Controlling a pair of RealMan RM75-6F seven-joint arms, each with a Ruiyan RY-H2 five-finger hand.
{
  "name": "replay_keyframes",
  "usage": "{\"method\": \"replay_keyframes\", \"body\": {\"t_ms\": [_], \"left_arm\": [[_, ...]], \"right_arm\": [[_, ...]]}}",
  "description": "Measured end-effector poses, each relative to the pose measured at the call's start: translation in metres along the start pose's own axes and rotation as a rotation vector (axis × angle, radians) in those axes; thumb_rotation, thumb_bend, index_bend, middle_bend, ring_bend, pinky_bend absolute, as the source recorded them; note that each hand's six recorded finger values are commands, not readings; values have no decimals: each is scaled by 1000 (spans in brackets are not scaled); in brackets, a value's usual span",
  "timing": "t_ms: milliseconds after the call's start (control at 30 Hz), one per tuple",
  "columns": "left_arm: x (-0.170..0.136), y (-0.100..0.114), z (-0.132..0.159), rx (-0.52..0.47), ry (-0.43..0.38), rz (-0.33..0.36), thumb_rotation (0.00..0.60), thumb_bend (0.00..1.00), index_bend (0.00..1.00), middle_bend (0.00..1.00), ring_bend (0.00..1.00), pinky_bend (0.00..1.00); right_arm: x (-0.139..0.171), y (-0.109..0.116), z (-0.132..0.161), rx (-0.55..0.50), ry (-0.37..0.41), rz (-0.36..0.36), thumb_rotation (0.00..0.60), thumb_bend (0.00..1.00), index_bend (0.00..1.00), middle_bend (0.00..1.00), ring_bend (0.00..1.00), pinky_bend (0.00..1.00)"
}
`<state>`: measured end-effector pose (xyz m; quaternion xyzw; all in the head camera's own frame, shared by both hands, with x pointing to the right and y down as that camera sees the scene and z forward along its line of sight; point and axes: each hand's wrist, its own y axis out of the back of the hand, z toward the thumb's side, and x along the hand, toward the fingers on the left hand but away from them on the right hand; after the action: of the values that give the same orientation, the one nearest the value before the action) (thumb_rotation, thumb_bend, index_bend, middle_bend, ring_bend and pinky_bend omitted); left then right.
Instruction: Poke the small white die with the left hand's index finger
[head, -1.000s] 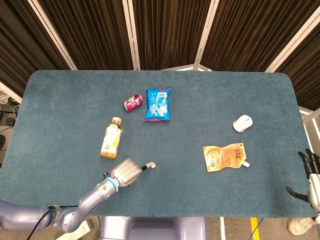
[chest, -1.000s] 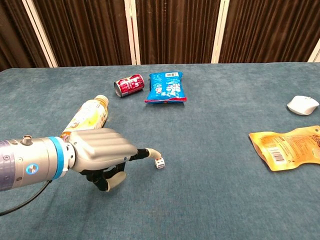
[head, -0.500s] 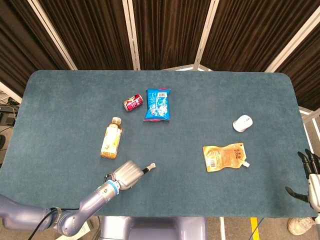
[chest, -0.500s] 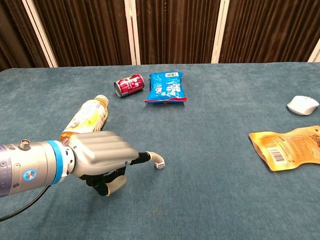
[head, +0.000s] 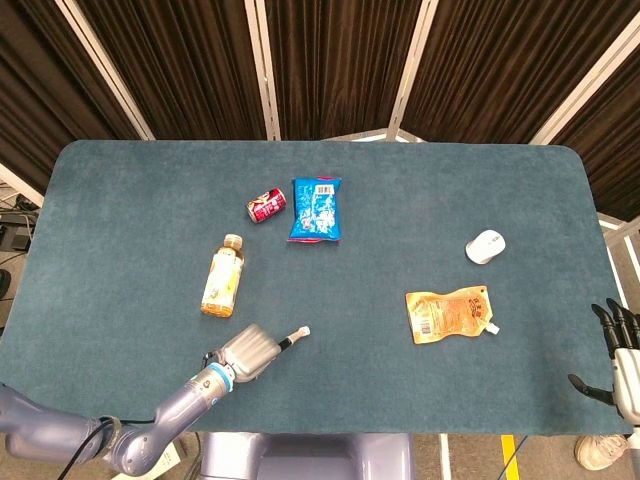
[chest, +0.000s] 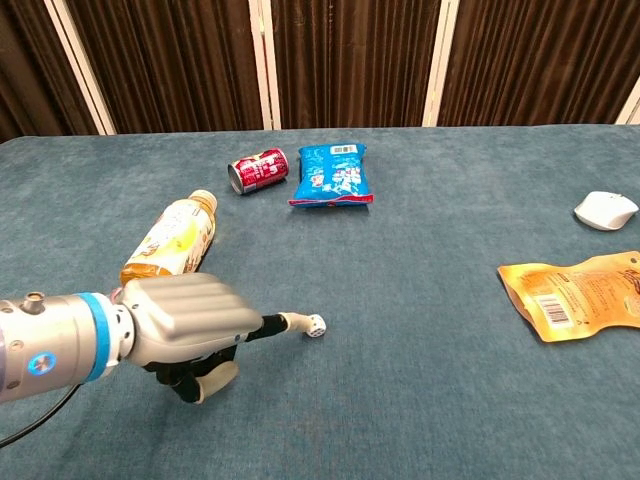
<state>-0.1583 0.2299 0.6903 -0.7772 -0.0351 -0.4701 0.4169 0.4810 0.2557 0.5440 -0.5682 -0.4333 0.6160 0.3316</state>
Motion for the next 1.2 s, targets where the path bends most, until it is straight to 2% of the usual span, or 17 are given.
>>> {"method": "replay_keyframes", "body": {"t_ms": [333,433,533,567,633,667,700,733,767,800,967,1200], "left_arm": [[-25,-9,-9,5,14,-8,600,737,0,841,800,838],[-30,-8,-11,2,19,4,600,736,0,795,764,816],[-39,-3,-13,3,29,43,600,733,0,637,631,704],[-42,-1,-15,5,34,60,600,715,0,527,545,633],[-50,5,-18,9,51,106,600,647,0,286,354,479],[-54,8,-21,10,61,128,600,583,0,144,210,359],[-61,11,-25,13,78,162,600,513,0,50,96,226],[-67,13,-28,14,94,189,600,470,0,12,40,143],[-74,15,-32,11,111,217,600,412,0,0,0,49],[-84,17,-37,3,137,253,600,373,0,0,0,6],[-138,9,-64,-73,271,354,600,273,0,0,0,0],[-208,-15,-95,-133,443,479,600,256,0,0,0,0]], "right_arm": [[3,0,6,5,16,-2,600,5,60,0,0,0],[5,0,7,6,19,-3,600,5,60,0,0,0],[5,0,8,7,22,-5,600,5,60,0,0,0],[5,0,9,8,23,-6,600,5,60,0,0,0],[5,0,9,7,23,-6,600,5,60,0,0,0],[6,1,9,7,24,-7,600,5,60,0,0,0],[6,1,9,7,25,-8,600,5,60,0,0,0],[5,1,10,6,27,-9,600,5,60,0,0,0],[5,1,11,6,30,-10,600,6,60,0,0,0],[5,1,12,5,33,-12,600,6,60,0,0,0],[8,0,15,9,41,-7,600,5,60,0,0,0],[12,3,21,11,64,-22,600,5,60,0,0,0]]}}
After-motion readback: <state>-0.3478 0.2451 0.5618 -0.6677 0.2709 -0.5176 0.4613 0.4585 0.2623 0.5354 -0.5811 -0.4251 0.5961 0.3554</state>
